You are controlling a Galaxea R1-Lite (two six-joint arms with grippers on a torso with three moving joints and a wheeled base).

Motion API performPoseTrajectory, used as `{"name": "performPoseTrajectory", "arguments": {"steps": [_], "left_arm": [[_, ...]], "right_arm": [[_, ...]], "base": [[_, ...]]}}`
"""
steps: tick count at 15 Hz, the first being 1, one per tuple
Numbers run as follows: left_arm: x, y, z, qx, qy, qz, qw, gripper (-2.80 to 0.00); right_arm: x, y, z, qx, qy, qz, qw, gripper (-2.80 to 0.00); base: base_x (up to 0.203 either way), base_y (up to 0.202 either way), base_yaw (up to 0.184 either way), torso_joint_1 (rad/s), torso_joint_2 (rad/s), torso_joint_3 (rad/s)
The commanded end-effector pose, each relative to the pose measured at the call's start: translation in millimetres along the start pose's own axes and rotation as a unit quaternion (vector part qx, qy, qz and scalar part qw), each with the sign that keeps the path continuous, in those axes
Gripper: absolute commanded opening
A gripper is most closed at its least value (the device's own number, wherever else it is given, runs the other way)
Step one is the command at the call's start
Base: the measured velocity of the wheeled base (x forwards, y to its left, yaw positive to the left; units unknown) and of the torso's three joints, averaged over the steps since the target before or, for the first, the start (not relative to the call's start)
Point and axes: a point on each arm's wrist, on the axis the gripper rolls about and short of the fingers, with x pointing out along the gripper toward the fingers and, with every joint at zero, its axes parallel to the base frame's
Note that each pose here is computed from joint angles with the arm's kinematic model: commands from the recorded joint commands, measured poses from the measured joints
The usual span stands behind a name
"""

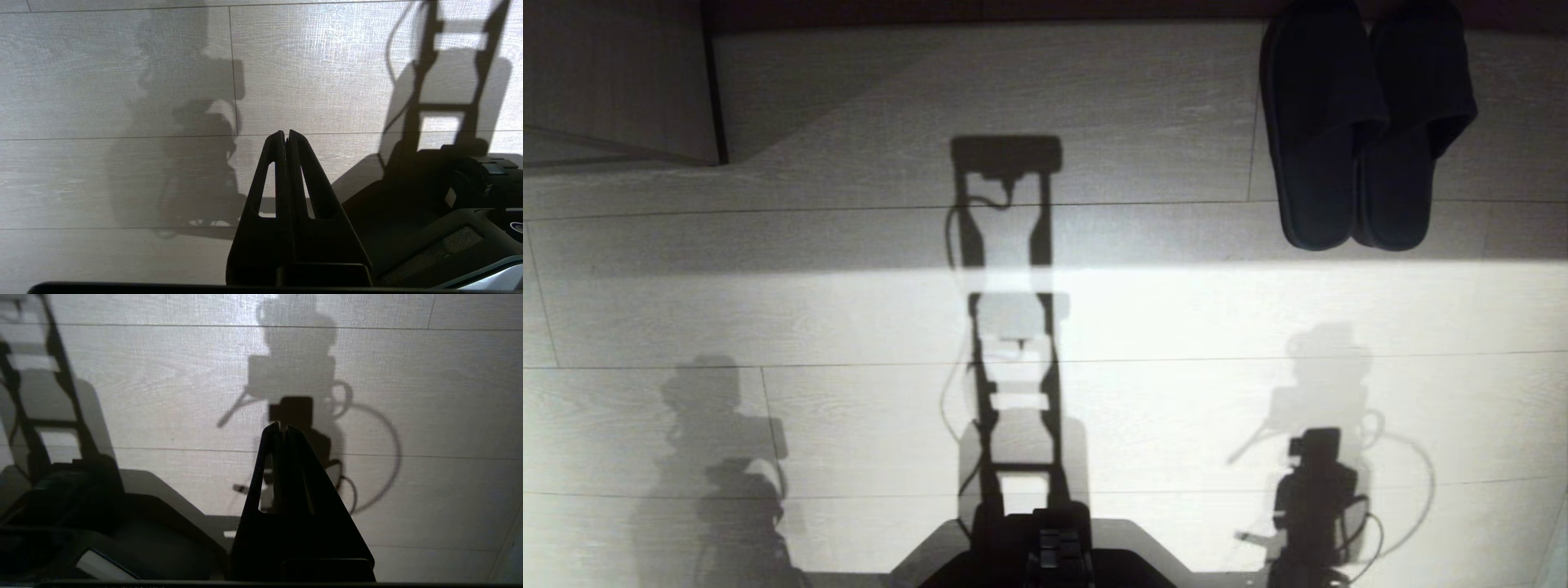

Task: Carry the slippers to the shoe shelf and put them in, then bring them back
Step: Pick up the slippers on the floor

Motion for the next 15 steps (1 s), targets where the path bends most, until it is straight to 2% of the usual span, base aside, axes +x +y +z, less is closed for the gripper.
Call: {"name": "performPoseTrajectory", "arguments": {"steps": [1, 3, 8, 15], "left_arm": [[0, 0.0, 0, 0.000, 0.000, 0.000, 1.0000, -2.80], [0, 0.0, 0, 0.000, 0.000, 0.000, 1.0000, -2.80], [0, 0.0, 0, 0.000, 0.000, 0.000, 1.0000, -2.80], [0, 0.0, 0, 0.000, 0.000, 0.000, 1.0000, -2.80]], "right_arm": [[39, 0, 13, 0.006, 0.056, -0.021, 0.998, -2.80], [61, -3, 18, 0.012, 0.065, -0.064, 0.996, -2.80], [115, -5, 57, 0.008, -0.037, -0.097, 0.995, -2.80], [199, -6, 88, -0.001, -0.035, -0.100, 0.994, -2.80]], "base": [[0.000, 0.000, 0.000, 0.000, 0.00, 0.000], [0.000, 0.000, 0.000, 0.000, 0.00, 0.000], [0.000, 0.000, 0.000, 0.000, 0.00, 0.000], [0.000, 0.000, 0.000, 0.000, 0.00, 0.000]]}}
